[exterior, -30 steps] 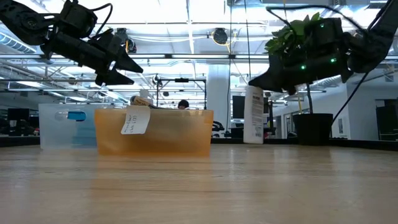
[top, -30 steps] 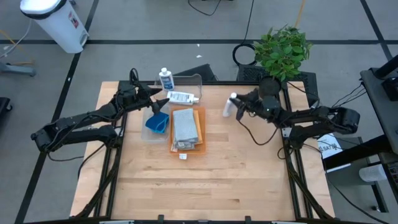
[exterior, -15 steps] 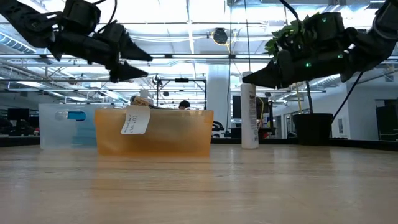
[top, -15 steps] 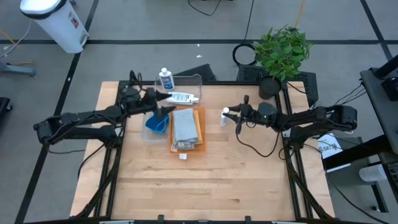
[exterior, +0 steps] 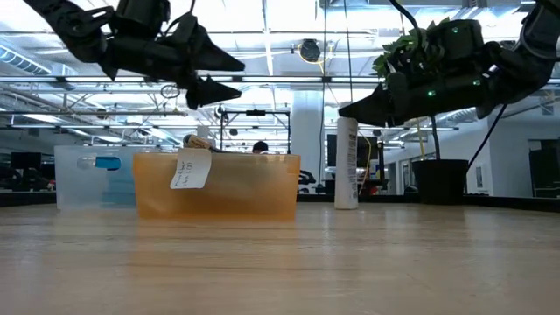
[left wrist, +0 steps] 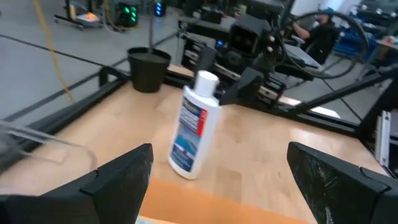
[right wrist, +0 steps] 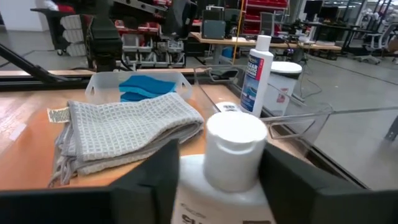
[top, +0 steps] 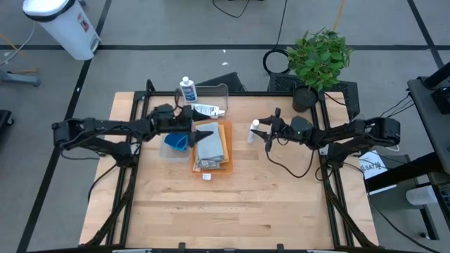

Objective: Pick & Place Kitchen Items
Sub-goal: Put the plastic restorer bottle into the transparent bin, then return to Home Position

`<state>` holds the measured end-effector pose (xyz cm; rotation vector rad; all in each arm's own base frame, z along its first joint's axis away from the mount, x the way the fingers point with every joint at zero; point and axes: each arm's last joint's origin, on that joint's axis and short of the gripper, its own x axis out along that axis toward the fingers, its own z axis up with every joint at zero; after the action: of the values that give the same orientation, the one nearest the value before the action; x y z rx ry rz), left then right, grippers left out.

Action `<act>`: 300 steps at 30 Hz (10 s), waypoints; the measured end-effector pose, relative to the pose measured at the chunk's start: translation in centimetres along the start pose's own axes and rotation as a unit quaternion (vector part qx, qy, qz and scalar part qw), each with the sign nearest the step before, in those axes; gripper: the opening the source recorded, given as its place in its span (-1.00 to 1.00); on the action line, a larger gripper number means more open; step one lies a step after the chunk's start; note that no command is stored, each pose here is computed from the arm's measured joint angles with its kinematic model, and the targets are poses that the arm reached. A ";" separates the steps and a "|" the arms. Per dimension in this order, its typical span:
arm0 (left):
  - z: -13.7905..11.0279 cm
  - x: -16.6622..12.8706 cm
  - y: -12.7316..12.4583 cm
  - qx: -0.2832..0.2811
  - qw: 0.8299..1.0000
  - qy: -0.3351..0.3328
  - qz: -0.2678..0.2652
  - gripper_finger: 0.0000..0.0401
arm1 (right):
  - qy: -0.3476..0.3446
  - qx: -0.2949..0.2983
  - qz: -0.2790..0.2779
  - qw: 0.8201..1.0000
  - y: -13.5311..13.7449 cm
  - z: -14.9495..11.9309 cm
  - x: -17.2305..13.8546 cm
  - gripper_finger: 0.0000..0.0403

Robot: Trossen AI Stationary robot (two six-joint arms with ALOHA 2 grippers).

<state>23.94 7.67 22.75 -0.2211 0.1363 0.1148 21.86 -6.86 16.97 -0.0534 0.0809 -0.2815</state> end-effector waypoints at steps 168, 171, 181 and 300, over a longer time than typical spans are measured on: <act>6.1 3.0 9.0 0.043 0.979 0.042 0.195 0.67 | -0.082 -0.029 0.028 0.996 1.9 5.4 -4.7 0.60; 7.4 1.0 7.2 0.038 0.991 0.053 0.116 0.70 | -0.082 -0.029 0.028 0.996 1.9 5.4 -4.7 0.60; 10.2 -4.7 0.8 0.039 0.970 0.051 -0.235 0.68 | -0.080 -0.026 0.029 0.996 1.9 5.4 -4.7 0.60; -8.6 -13.6 -2.6 0.066 0.993 -0.089 0.035 0.68 | 0.010 -0.006 -0.067 0.998 1.0 -1.4 -11.7 0.60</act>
<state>9.84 1.90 17.01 -0.0740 -0.0251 0.1944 10.79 -2.69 16.34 -0.0688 0.0987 -0.4156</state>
